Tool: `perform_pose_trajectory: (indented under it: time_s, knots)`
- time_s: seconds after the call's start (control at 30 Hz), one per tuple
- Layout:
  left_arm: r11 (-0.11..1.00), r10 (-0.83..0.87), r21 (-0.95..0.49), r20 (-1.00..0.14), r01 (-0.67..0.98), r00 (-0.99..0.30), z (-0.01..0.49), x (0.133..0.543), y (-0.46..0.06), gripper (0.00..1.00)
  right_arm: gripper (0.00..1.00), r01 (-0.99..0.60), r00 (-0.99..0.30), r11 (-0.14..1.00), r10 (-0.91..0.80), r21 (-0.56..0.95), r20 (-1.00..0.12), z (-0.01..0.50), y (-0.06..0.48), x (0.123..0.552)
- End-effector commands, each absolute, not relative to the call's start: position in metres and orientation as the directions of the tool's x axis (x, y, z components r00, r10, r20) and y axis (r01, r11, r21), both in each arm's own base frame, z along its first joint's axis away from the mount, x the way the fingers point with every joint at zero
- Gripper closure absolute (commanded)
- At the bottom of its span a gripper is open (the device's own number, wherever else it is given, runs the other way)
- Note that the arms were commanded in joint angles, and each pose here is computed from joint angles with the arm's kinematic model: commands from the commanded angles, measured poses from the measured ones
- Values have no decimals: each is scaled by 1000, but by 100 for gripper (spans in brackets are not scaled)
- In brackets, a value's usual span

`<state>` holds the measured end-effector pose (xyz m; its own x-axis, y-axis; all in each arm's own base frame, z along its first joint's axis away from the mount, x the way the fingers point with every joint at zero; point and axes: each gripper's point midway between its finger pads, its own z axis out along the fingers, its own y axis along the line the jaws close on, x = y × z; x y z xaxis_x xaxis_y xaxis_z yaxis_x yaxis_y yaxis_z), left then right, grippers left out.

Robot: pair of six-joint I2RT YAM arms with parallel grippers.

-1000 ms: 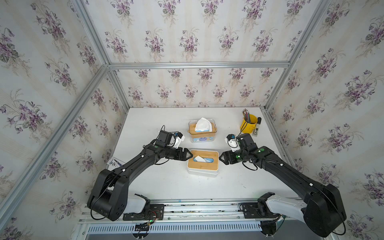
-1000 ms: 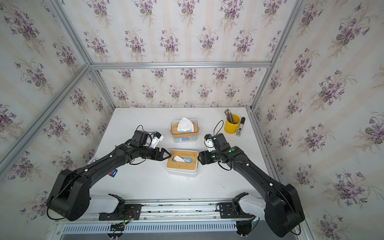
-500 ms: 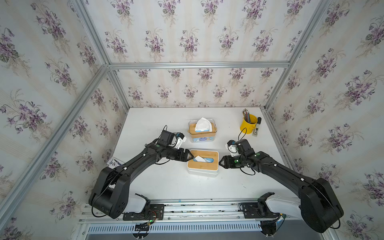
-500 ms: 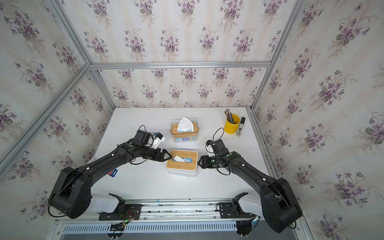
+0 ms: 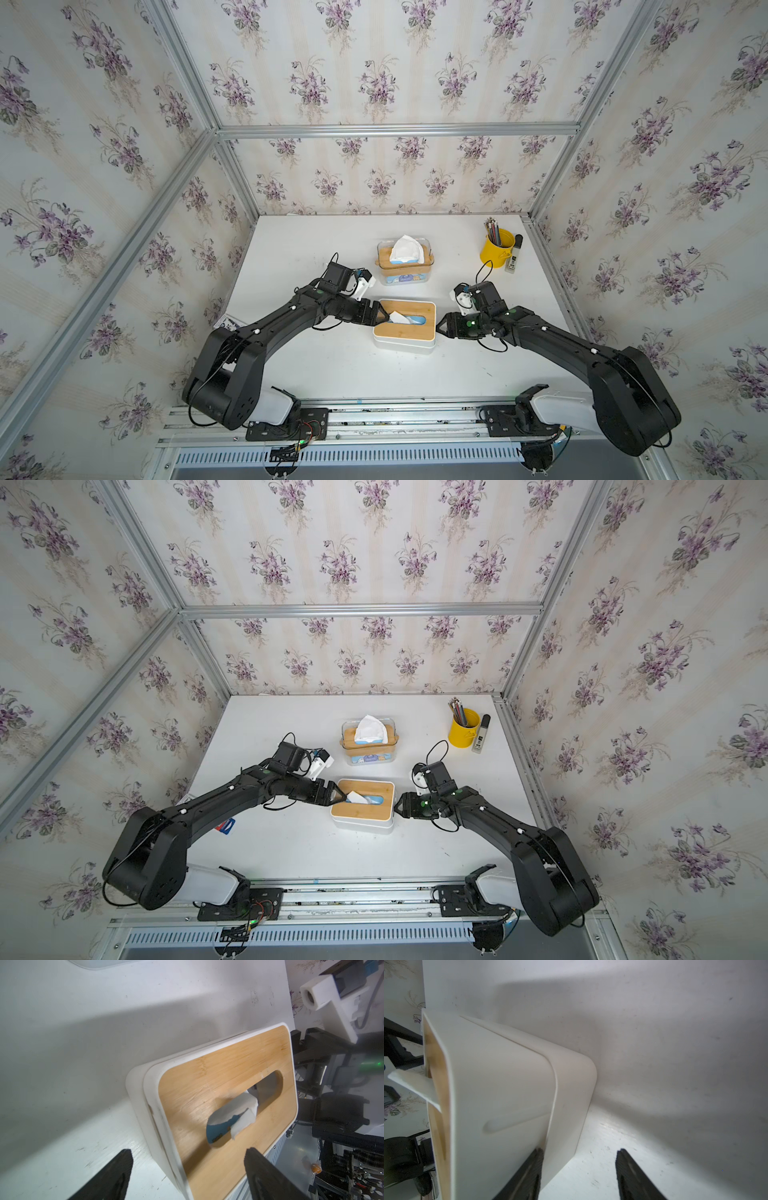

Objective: Put the tissue paper into the tissue box
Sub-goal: Close the box lid on the tissue box.

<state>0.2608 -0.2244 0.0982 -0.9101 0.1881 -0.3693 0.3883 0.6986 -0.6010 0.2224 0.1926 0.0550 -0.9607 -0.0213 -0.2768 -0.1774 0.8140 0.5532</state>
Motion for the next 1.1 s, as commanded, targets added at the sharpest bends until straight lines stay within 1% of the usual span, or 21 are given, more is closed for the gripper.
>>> perform_pose_trajectory:
  time_s: [0.0, 0.23, 0.4, 0.7, 1.07]
  knots:
    - [680, 194, -615, -373, 399, -907, 100, 259, -229, 13, 42, -141, -967, 812, 11, 567, -255, 52, 192, 224]
    - [672, 192, -618, -388, 409, -901, 104, 258, -231, 13, 45, -57, -980, 834, 58, 549, -190, 44, 185, 222]
    - [666, 190, -622, -391, 410, -901, 103, 257, -231, 12, 51, -8, -984, 870, 80, 493, -158, 37, 177, 225]
    - [662, 188, -625, -395, 413, -899, 102, 259, -233, 13, 59, 15, -975, 912, 104, 410, -196, 42, 166, 239]
    - [662, 189, -629, -386, 408, -903, 97, 260, -235, 13, 62, -21, -981, 927, 53, 374, -188, 37, 171, 239]
